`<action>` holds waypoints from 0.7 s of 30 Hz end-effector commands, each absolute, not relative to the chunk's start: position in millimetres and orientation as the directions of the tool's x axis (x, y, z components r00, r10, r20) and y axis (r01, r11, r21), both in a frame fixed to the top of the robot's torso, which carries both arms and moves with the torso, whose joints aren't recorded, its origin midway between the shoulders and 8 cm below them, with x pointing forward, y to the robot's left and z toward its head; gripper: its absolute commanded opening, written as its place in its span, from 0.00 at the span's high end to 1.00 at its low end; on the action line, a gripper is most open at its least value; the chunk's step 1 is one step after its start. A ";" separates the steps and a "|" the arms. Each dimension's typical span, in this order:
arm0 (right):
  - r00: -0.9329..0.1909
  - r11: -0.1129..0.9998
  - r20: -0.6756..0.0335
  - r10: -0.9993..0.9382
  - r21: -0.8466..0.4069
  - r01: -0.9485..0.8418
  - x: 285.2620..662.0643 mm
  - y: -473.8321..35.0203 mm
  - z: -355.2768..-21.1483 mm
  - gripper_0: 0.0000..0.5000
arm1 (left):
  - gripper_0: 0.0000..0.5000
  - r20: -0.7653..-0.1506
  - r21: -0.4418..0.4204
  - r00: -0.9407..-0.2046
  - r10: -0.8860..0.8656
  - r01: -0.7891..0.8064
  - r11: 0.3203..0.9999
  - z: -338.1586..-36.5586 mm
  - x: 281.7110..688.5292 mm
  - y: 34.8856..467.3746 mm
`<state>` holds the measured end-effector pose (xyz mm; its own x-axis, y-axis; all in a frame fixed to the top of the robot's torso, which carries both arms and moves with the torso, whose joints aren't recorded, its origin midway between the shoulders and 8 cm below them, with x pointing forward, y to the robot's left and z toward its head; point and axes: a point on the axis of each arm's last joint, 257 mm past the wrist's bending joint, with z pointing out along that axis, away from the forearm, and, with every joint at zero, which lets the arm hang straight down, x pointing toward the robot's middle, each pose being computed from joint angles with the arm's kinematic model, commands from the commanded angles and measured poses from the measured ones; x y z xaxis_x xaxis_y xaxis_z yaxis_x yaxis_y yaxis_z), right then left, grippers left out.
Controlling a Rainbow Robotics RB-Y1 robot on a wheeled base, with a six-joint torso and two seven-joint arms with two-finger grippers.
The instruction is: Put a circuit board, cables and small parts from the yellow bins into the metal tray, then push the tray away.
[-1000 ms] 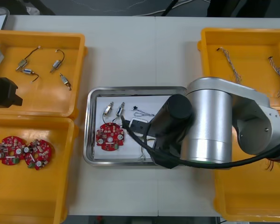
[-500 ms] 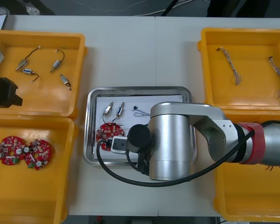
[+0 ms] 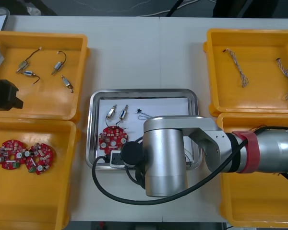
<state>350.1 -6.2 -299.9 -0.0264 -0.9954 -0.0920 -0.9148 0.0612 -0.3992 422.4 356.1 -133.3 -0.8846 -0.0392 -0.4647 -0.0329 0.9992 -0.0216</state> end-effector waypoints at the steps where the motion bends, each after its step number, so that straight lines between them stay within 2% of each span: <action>1: 0.061 -0.021 -0.077 -0.995 -0.436 -0.900 347.4 7.8 -296.6 0.00 | 0.00 -0.494 0.063 -0.868 0.048 0.019 0.998 -117.5 421.0 373.7; 21: 0.050 -0.010 -0.081 -0.995 -0.425 -0.905 338.2 10.0 -313.6 0.00 | 0.00 -0.494 0.063 -0.868 0.048 0.019 0.998 -117.5 421.0 373.7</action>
